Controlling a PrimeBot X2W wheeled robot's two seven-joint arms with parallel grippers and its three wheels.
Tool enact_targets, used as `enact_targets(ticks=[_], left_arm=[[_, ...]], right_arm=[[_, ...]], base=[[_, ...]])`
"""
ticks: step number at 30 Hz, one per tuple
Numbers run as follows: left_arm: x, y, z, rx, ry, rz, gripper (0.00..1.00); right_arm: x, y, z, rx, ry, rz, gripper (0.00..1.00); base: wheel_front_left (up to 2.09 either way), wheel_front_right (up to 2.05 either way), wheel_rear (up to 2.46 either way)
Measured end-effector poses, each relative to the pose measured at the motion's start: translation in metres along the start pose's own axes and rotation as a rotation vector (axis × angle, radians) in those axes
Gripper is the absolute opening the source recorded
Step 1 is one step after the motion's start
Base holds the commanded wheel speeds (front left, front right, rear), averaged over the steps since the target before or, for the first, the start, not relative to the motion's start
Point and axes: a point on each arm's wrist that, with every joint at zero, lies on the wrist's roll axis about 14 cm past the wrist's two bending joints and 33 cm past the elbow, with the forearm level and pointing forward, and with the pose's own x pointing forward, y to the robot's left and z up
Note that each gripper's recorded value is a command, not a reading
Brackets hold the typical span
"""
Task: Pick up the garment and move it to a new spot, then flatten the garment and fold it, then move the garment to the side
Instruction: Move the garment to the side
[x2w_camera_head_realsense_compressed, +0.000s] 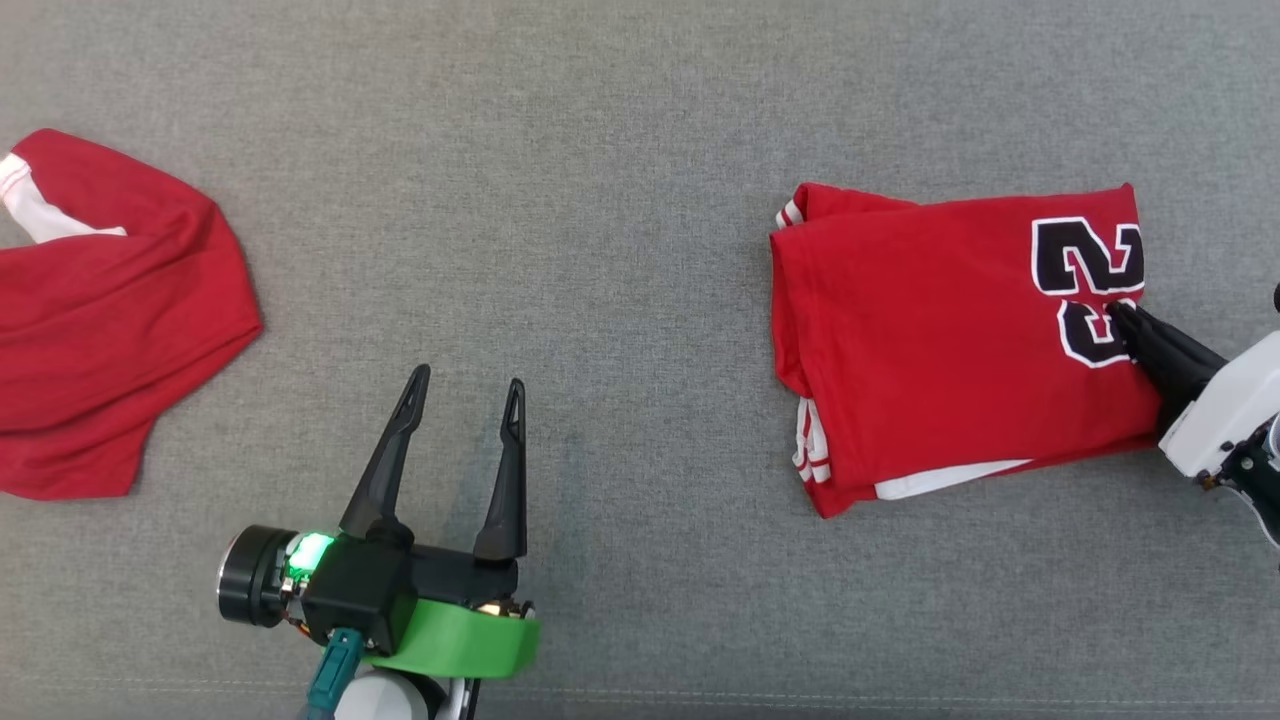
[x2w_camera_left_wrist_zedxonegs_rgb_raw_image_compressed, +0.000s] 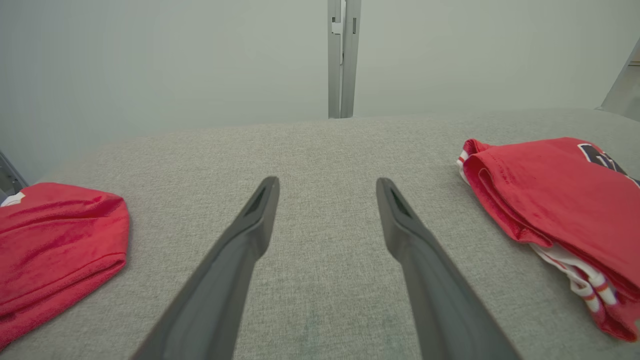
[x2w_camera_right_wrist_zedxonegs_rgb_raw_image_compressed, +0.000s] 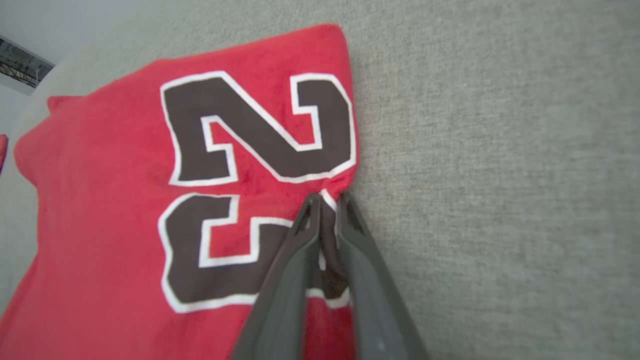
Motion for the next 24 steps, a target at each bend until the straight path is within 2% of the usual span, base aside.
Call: enact_targets(ticks=[4, 11, 15, 24], left_arm=[[0.007, -0.002, -0.003, 0.002, 0.001, -0.012, 1.00], [0.028, -0.012, -0.013, 0.003, 0.006, -0.071, 1.00], [0.044, -0.022, -0.021, 0.002, 0.006, -0.118, 1.00], [0.072, -0.037, -0.039, -0.010, -0.004, -0.204, 1.00]], right_arm=[[0.006, -0.007, 0.019, -0.059, -0.059, -0.008, 0.00], [0.013, -0.049, 0.085, -0.180, -0.247, -0.118, 0.00], [0.006, -0.088, 0.116, -0.221, -0.319, -0.227, 0.00], [-0.027, -0.179, 0.147, -0.293, -0.348, -0.481, 0.00]], base=[[0.00, 0.00, 0.00], [0.00, 0.00, 0.00], [0.00, 0.00, 0.00], [0.00, 0.00, 0.00]])
